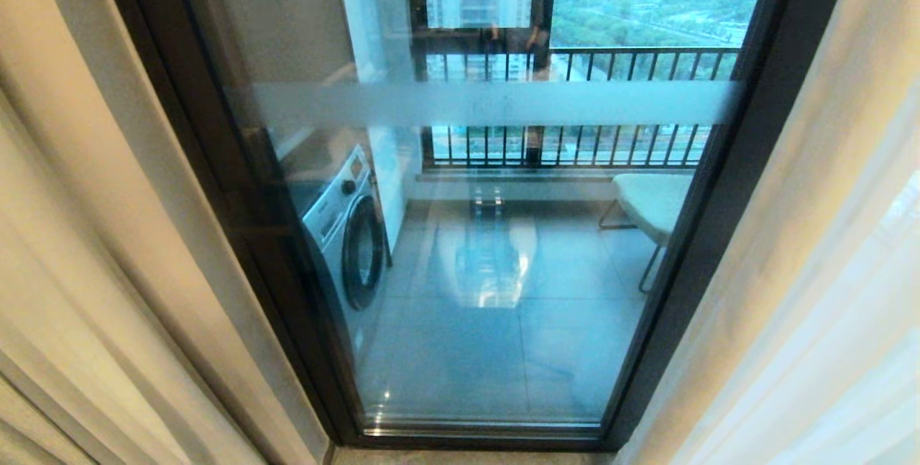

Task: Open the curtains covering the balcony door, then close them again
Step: Pull the inner curtains open on both sides

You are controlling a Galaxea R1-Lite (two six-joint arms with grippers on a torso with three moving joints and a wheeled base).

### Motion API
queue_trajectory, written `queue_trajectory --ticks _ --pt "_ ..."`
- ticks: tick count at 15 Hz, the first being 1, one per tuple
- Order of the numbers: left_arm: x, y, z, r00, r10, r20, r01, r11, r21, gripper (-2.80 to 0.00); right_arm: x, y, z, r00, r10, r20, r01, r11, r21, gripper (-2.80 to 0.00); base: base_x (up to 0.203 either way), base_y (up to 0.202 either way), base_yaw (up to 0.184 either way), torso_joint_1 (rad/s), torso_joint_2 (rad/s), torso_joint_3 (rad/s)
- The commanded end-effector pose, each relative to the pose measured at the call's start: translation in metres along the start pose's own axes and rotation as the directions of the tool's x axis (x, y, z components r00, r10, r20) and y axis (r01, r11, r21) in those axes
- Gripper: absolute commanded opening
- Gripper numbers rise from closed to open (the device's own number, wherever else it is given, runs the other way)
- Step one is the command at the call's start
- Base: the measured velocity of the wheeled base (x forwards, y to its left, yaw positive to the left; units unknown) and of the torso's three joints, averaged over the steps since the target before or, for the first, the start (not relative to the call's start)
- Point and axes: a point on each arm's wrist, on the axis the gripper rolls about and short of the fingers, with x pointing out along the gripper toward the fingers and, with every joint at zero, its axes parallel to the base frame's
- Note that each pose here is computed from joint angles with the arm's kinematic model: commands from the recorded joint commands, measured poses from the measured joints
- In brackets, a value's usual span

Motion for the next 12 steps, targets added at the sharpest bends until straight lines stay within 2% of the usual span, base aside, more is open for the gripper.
queue_trajectory --ticks 1,12 --pt "-0.0001 0.0000 0.0000 1.000 0.001 0.002 -0.001 1.000 -0.001 -2.80 0.0001 0.0000 0.0000 1.000 0.001 -0.002 -0.001 1.000 -0.001 -2.80 0.000 -0.191 0.002 0.002 0.00 0.002" --pt "-0.0001 0.0000 -0.0001 1.000 0.001 0.001 -0.001 1.000 0.001 -2.80 0.0001 0.0000 0.0000 1.000 0.001 -0.002 -0.001 1.000 -0.001 -2.80 0.000 -0.190 0.002 0.002 0.00 0.002"
